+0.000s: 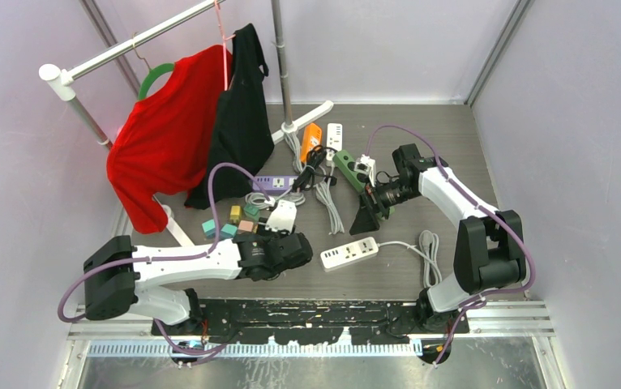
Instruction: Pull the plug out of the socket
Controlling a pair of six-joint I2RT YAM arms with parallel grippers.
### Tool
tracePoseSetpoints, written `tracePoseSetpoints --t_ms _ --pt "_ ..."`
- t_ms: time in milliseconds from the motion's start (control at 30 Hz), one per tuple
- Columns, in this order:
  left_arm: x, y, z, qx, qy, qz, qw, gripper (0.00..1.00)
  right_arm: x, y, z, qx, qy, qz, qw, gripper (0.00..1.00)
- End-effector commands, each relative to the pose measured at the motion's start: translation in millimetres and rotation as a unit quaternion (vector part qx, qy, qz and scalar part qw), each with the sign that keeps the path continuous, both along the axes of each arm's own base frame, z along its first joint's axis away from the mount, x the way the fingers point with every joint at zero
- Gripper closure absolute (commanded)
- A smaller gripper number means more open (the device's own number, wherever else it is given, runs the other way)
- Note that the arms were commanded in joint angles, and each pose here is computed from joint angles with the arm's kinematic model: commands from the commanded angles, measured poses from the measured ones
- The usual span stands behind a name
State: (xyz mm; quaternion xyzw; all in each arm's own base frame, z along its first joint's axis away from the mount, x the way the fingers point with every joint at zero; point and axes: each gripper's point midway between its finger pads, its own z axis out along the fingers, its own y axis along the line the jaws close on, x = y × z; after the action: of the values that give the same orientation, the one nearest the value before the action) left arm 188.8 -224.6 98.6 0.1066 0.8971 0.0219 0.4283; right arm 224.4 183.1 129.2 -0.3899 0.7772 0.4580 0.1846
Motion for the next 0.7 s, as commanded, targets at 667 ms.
tracePoseSetpoints --t_ms 667 --pt "12.2 96.5 -26.8 -0.035 0.036 0.189 0.981 1.00 2.4 0.3 12.2 0.014 -0.030 0.007 0.999 0.00"
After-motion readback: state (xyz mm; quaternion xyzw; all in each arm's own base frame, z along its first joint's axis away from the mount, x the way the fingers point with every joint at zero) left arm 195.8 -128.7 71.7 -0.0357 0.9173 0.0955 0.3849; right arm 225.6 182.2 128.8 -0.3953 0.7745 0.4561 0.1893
